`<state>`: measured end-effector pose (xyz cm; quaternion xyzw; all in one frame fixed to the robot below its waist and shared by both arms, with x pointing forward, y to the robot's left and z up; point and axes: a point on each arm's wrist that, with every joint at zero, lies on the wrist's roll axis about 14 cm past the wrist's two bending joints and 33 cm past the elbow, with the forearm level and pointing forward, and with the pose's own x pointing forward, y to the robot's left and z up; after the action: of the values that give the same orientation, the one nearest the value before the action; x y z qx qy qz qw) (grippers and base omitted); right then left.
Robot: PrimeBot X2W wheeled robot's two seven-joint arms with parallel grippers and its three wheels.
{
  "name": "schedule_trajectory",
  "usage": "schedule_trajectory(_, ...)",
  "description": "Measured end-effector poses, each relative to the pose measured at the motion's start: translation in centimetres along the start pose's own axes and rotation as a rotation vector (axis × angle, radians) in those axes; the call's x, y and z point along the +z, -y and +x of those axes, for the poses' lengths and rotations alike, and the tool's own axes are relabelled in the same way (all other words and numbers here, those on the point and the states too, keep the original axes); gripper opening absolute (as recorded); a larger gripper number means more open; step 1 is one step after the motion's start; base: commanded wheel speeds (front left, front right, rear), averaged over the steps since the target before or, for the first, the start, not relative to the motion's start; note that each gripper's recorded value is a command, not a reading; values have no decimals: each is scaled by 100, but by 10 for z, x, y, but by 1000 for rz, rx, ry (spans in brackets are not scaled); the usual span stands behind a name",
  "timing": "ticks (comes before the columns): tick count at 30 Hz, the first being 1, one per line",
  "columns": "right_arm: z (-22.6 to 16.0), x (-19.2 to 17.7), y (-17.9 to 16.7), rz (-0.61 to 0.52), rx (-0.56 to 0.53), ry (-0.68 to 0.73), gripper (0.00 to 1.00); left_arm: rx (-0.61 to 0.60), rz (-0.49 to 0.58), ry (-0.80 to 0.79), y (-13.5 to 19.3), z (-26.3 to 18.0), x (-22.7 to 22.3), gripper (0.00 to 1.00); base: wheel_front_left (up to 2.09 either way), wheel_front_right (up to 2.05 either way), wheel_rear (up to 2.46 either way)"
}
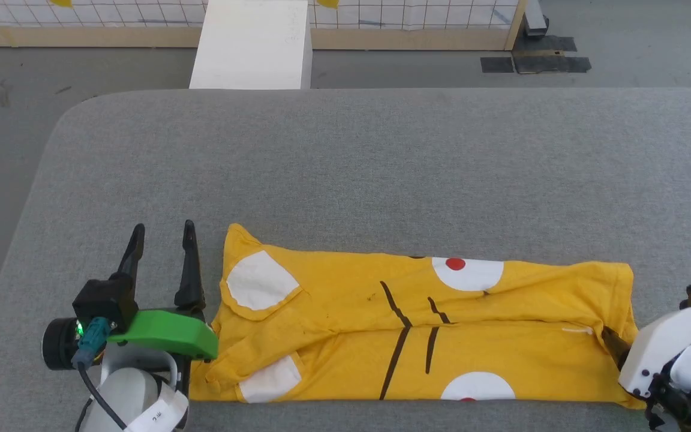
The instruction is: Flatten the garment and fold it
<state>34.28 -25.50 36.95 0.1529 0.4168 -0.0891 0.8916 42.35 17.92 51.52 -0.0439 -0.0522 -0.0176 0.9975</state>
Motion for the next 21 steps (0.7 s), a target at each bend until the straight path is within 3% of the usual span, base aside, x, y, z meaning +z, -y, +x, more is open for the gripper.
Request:
schedule_trajectory(1, 0, 0, -1, -8, 0, -16, 98, 2, -1, -3, 0, 0, -1, 100, 0, 0, 0)
schedule_trajectory(2, 1, 0, -1, -12, 1, -26, 55, 0, -1, -6, 0, 0, -2, 100, 0, 0, 0)
schedule_trajectory(3, 1, 0, -1, -14, 0, -31, 35, 2, -2, -7, -1, 0, -3, 100, 0, 0, 0)
schedule_trajectory(4, 1, 0, -1, -16, 0, -32, 2, 1, -4, -10, -1, -1, -4, 100, 0, 0, 0)
schedule_trajectory(13, -5, 11, 10, -5, -45, 44, 0, -4, -13, -17, 1, -2, -6, 100, 0, 0, 0)
schedule_trajectory(21, -36, 42, 100, -53, -359, 225, 0, -16, -10, -25, 3, -3, -9, 100, 0, 0, 0)
